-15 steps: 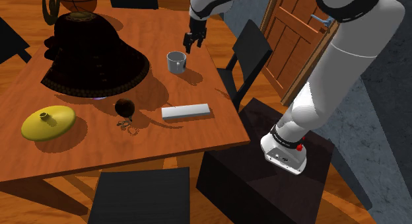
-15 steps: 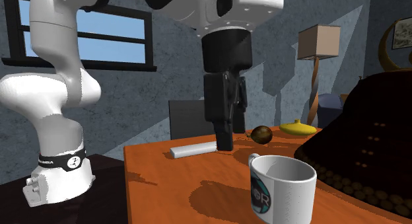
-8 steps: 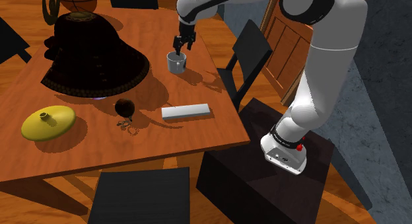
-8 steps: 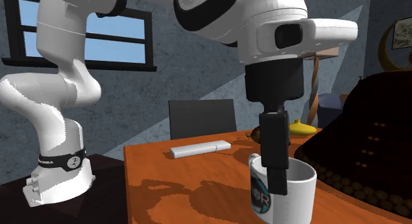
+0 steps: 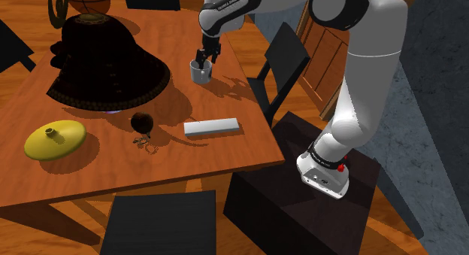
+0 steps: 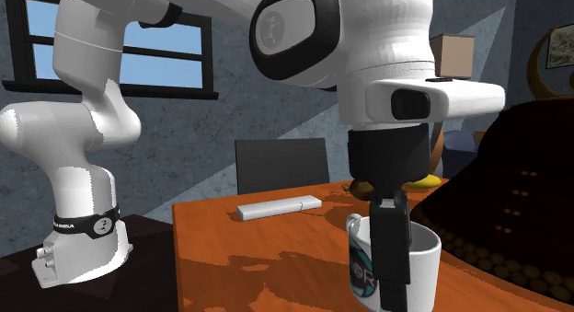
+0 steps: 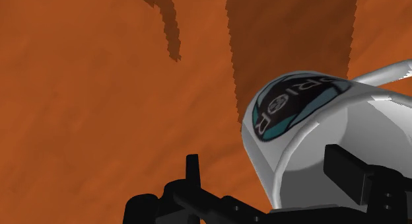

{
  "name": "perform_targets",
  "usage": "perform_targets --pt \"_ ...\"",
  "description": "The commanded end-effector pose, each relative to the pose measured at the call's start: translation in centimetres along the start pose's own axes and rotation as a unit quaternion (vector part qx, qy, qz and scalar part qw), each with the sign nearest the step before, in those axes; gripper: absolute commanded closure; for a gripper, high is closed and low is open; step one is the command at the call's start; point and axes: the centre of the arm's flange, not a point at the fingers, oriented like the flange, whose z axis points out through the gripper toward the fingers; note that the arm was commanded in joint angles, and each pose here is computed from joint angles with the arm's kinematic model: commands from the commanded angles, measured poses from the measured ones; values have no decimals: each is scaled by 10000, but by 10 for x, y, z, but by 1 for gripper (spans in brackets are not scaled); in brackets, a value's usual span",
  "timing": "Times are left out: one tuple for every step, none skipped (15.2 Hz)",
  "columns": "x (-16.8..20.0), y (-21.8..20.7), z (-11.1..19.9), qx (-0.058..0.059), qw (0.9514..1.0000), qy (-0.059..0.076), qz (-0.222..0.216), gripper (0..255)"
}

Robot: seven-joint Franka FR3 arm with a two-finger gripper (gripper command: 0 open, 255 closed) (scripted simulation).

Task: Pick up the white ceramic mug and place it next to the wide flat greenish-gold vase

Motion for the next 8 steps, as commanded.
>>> perform_targets --pt "0 0 1 0 10000 3 0 0" --pt "0 0 1 0 10000 3 0 0" --pt "0 0 1 0 10000 3 0 0" --pt "0 0 1 0 10000 3 0 0" --pt "0 0 1 0 10000 3 0 0" --pt "0 0 1 0 10000 2 0 0" --pt "0 0 1 0 10000 2 0 255" --pt "0 0 1 0 10000 2 0 255"
